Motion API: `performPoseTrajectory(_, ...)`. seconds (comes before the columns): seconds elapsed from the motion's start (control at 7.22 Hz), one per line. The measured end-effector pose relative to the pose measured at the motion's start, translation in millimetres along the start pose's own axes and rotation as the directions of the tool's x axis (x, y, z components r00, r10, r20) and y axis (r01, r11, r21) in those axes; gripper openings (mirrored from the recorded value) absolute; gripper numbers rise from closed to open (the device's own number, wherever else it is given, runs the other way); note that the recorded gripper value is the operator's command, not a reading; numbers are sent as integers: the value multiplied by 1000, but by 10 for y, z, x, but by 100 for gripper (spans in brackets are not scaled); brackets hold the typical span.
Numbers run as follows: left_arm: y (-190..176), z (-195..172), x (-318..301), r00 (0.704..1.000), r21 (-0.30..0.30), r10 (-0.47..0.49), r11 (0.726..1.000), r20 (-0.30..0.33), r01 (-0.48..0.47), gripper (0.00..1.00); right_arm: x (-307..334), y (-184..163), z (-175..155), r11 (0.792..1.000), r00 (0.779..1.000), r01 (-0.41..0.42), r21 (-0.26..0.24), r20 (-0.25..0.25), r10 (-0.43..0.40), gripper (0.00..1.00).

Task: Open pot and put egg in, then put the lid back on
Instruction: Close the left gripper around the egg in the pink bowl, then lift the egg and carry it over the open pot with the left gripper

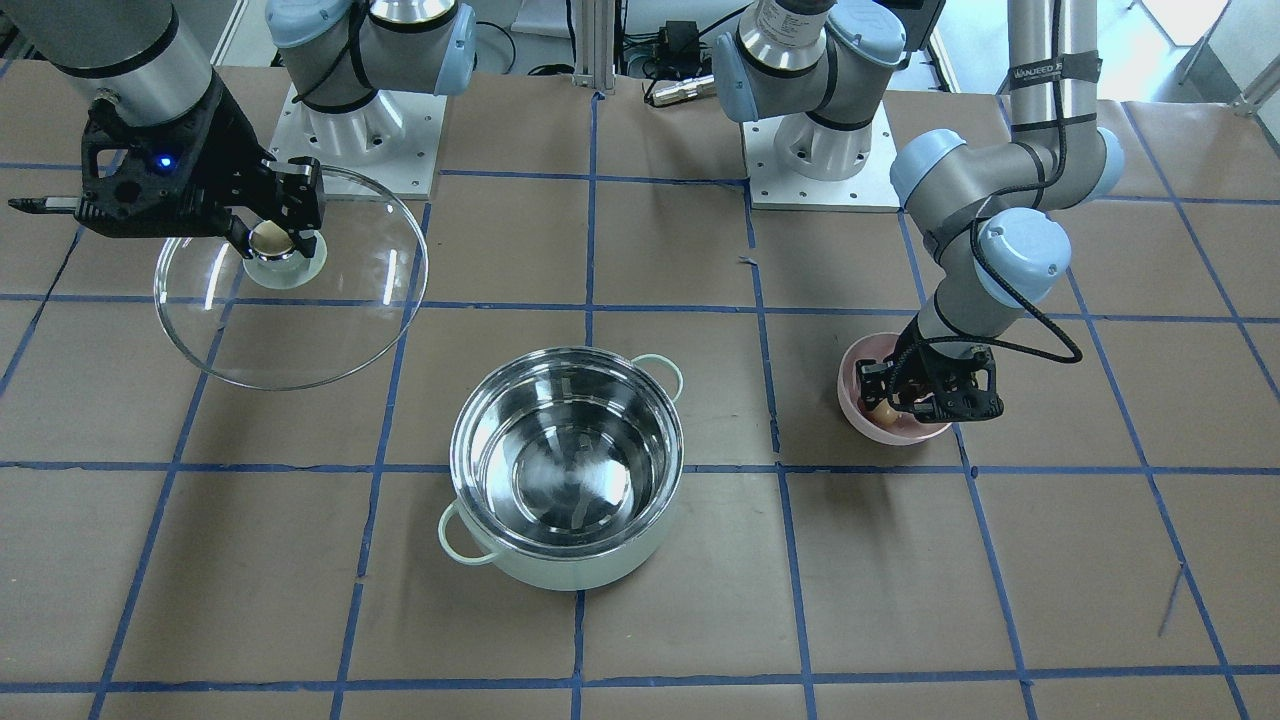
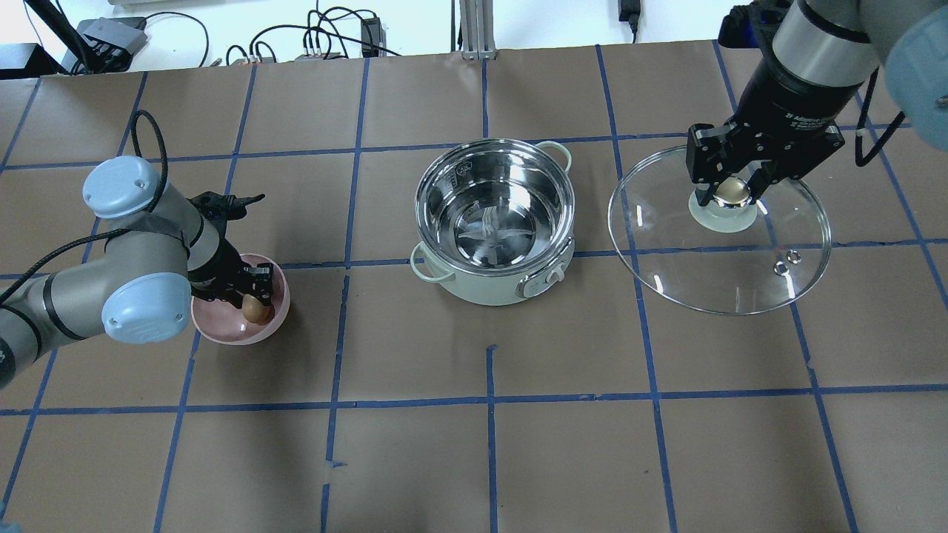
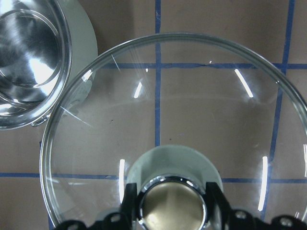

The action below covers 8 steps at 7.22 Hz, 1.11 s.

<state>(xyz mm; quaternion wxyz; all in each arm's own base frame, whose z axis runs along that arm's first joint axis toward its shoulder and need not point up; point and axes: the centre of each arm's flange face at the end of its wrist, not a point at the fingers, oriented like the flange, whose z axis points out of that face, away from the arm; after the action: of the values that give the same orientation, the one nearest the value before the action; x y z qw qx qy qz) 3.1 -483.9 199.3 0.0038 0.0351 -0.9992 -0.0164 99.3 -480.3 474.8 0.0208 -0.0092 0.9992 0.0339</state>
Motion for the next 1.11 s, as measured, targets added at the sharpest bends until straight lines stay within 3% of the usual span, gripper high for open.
performPoseTrajectory(0.69,-29,-64,5,1000,7,3,1000,6,-3,18,2,1,7,1000,1000,-2,-1,0,2,26)
performPoseTrajectory(0.83,-41,-172,49,1000,5,7,1000,10,-7,18,1,1,8,1000,1000,-1,-2,0,1,26)
performPoseTrajectory(1.11,-92,-724,260,999,-35,36,999,14,-36,18,1,2,8,1000,1000,0,-2,0,0,26)
